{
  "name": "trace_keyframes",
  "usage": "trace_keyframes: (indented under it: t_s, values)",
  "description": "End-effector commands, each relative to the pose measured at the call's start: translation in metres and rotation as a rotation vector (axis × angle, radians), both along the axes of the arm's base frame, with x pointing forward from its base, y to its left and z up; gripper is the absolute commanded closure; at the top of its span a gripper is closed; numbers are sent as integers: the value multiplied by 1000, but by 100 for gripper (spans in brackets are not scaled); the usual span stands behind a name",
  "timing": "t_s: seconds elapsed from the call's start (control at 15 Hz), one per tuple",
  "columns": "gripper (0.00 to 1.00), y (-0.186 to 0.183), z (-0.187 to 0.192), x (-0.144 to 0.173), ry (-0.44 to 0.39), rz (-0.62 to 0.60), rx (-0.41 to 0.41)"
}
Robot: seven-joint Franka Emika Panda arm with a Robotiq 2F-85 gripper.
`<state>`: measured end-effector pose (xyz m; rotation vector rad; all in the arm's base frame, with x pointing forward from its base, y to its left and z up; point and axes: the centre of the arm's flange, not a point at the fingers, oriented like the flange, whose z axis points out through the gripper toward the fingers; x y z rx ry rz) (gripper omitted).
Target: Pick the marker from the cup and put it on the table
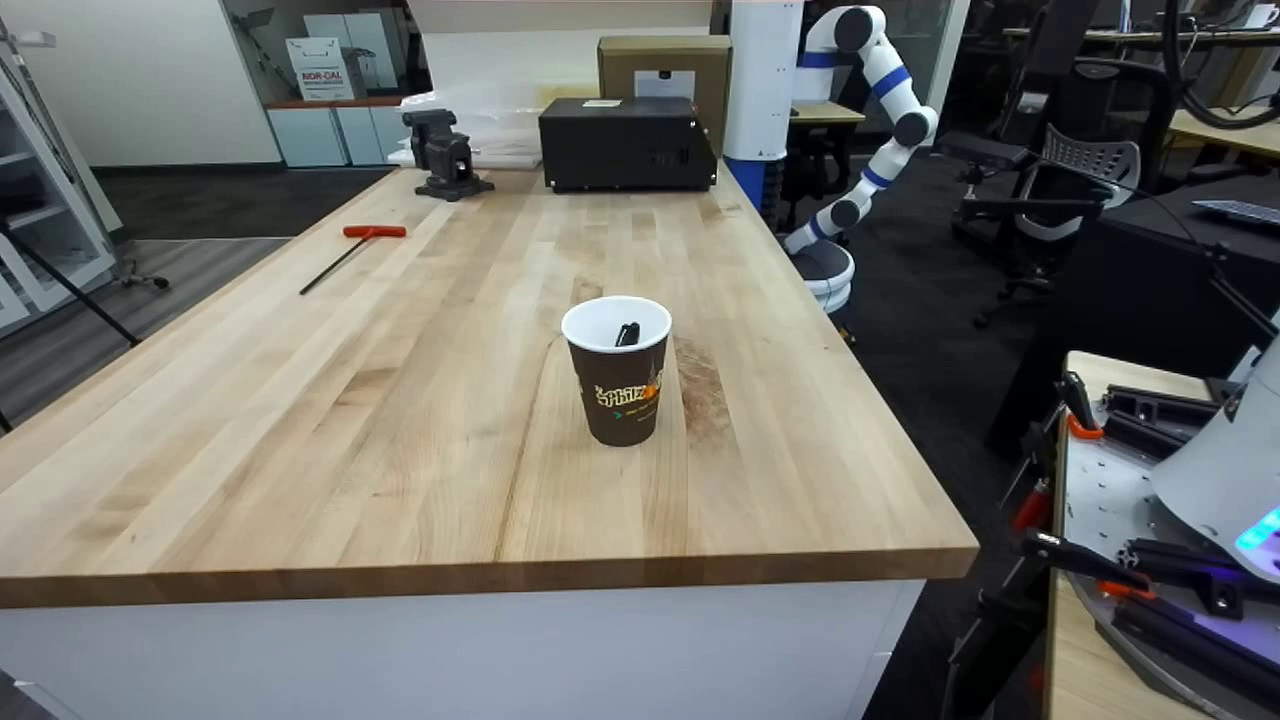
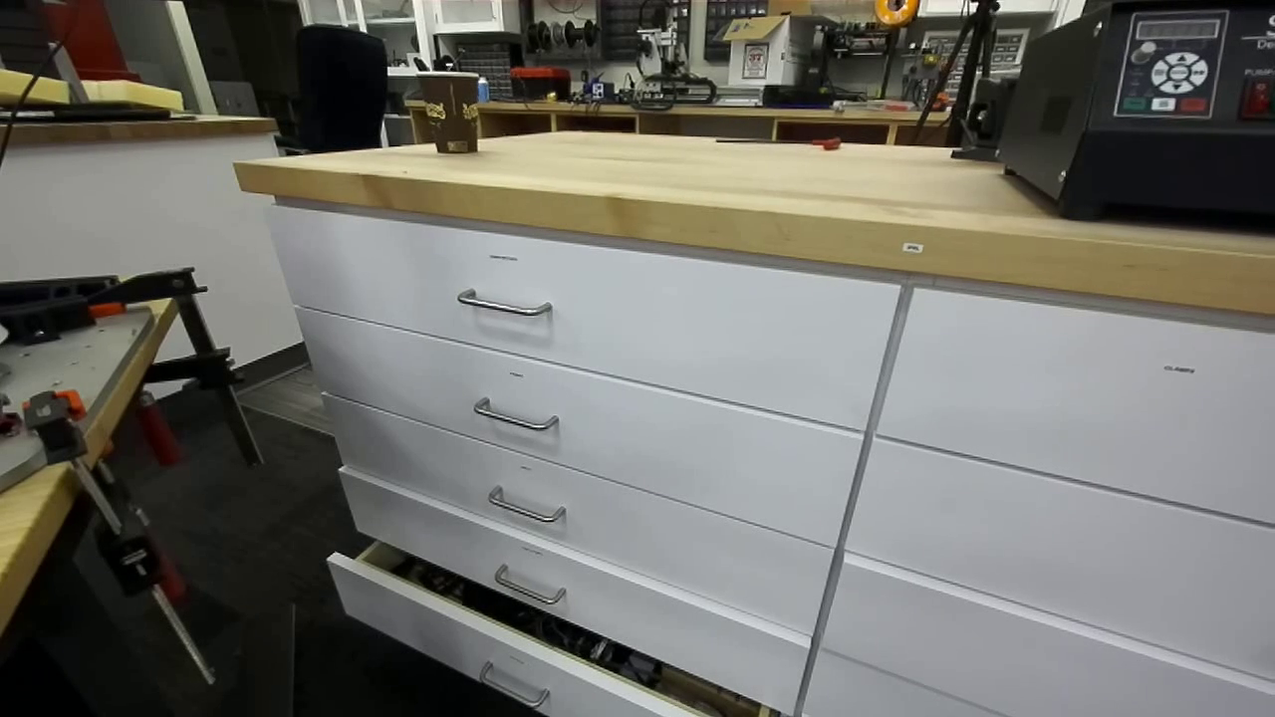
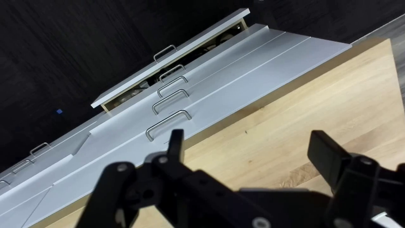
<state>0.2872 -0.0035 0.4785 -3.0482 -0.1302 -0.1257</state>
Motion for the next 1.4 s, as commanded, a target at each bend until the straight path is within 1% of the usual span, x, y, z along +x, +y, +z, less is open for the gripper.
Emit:
trace_keyframes:
  t_s: [0.0,0.33,0.53,0.8,1.07,1.2,1.33]
  values:
    - [0,21,-7,12,35,23,-38]
    - [0,56,-21,24,96,75,-105]
    - [0,77,-24,31,124,114,-121]
    - [0,108,-23,40,88,207,-131]
    - [0,136,-25,48,28,272,-150]
    - [0,147,-28,55,-4,276,-171]
    - [0,156,-32,63,-27,250,-191]
